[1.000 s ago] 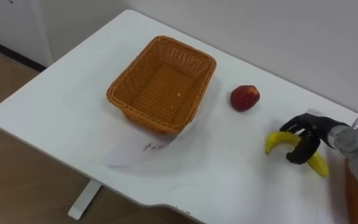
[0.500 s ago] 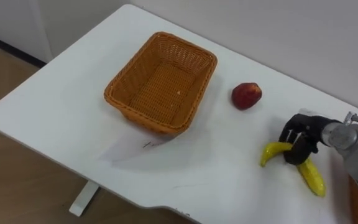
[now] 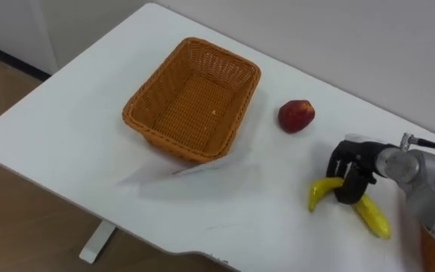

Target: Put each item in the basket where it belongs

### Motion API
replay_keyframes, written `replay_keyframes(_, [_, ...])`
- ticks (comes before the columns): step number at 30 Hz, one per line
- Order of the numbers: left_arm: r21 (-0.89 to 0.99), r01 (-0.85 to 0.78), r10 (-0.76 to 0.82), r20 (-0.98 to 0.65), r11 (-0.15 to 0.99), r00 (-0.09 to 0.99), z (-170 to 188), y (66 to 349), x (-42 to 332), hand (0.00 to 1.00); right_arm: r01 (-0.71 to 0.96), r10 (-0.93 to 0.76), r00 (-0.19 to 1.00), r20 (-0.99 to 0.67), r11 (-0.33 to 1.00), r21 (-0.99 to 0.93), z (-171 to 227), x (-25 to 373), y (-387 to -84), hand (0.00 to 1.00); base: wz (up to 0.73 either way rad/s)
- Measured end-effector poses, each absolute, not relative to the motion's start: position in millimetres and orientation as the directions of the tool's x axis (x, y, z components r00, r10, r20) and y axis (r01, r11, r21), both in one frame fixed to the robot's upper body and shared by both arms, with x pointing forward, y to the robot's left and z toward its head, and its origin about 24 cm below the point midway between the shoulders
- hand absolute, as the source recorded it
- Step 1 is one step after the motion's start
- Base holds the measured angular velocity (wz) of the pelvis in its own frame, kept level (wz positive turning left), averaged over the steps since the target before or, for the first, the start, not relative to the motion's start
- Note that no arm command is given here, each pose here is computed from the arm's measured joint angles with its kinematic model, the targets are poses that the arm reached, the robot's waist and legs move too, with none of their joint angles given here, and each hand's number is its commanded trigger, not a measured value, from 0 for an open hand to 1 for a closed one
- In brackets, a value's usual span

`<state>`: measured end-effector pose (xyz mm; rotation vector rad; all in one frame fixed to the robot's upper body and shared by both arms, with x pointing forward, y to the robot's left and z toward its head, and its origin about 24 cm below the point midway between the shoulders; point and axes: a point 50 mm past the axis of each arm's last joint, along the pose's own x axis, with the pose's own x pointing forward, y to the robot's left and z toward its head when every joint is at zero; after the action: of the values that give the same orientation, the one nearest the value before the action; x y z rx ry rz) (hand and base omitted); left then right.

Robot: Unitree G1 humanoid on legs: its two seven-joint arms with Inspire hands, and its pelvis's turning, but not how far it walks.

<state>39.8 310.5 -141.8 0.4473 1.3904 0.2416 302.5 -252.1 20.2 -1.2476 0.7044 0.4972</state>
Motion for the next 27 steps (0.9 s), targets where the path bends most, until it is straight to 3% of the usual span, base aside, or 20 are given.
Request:
replay_keyframes(17, [0.47, 0.085, 0.452, -0.876, 0.879, 0.166, -141.7, 311.7, 31.7, 0.0, -0.653, 0.156, 0.757, -0.634, 0.189, -0.733, 49.3, 305.5, -213.4, 1.0, 0.0])
replay_keyframes(27, [0.461, 0.045, 0.452, -0.882, 0.886, 0.134, -143.0, 310.2, 15.4, 0.0, -0.539, 0.205, 0.841, -0.501, 0.227, -0.811, 87.0, 311.0, -211.6, 1.0, -0.01])
